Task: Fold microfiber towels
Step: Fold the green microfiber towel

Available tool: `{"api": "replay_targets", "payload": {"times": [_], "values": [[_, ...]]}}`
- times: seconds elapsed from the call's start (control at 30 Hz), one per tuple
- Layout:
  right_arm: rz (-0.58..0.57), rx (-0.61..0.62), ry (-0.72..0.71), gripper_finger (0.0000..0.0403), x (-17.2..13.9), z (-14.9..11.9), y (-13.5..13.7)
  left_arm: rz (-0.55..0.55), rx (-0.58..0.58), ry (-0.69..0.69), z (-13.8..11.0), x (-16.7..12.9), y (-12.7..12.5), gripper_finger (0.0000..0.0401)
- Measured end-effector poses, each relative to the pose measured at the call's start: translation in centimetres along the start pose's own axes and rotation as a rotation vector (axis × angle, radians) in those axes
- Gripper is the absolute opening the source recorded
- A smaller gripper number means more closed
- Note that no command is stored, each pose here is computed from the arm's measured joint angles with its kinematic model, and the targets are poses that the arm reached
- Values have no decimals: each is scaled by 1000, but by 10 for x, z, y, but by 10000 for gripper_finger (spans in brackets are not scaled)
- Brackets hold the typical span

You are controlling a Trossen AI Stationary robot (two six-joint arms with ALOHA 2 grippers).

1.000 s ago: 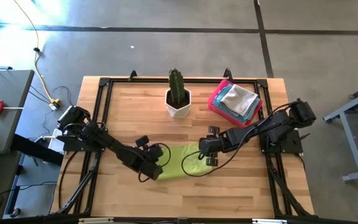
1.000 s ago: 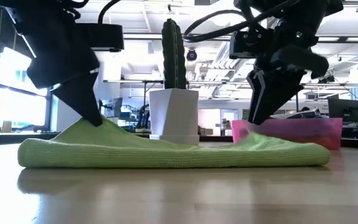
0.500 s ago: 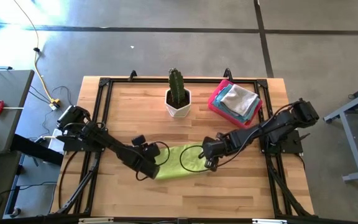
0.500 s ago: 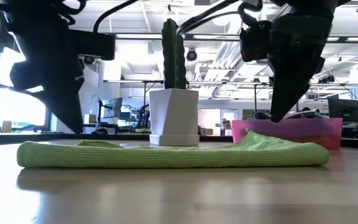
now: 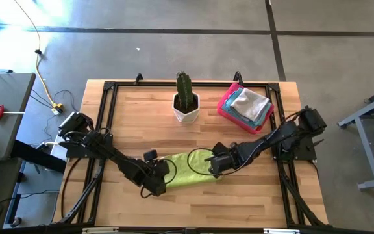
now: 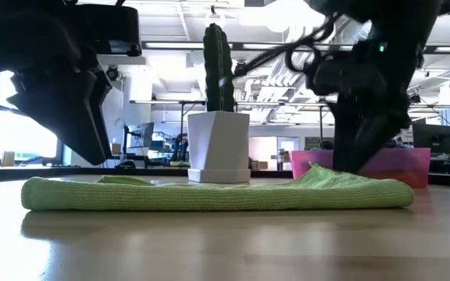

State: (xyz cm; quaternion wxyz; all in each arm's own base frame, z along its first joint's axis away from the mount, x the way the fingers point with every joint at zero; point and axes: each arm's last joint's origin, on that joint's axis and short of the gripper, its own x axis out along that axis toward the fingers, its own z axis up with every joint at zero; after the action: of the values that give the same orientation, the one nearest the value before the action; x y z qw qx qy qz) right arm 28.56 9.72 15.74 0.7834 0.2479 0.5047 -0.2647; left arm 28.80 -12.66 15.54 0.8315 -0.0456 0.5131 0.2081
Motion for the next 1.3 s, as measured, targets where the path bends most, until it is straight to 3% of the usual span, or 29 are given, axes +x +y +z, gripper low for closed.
{"api": "replay_targets", "payload": {"times": [0.2, 0.47, 0.63, 0.93, 1.2, 1.3], "values": [[-10, 9, 61, 173, 25, -5, 4, -3, 1, -4, -1, -1, -1, 156], [26, -3, 64, 164, 33, -6, 9, -2, 7, -4, -1, -1, -1, 156], [28, -8, 53, 122, 33, -6, 10, 1, 8, -6, -1, -1, -1, 156], [37, -95, -20, 8, 34, -4, 14, 18, 11, -22, 0, -1, 0, 156], [9, -203, 54, 2, 30, -6, 8, 11, 2, -11, -1, -1, -1, 156], [-65, -229, 114, 2, 21, -10, -2, 0, -5, 1, -1, -1, -1, 156]]}}
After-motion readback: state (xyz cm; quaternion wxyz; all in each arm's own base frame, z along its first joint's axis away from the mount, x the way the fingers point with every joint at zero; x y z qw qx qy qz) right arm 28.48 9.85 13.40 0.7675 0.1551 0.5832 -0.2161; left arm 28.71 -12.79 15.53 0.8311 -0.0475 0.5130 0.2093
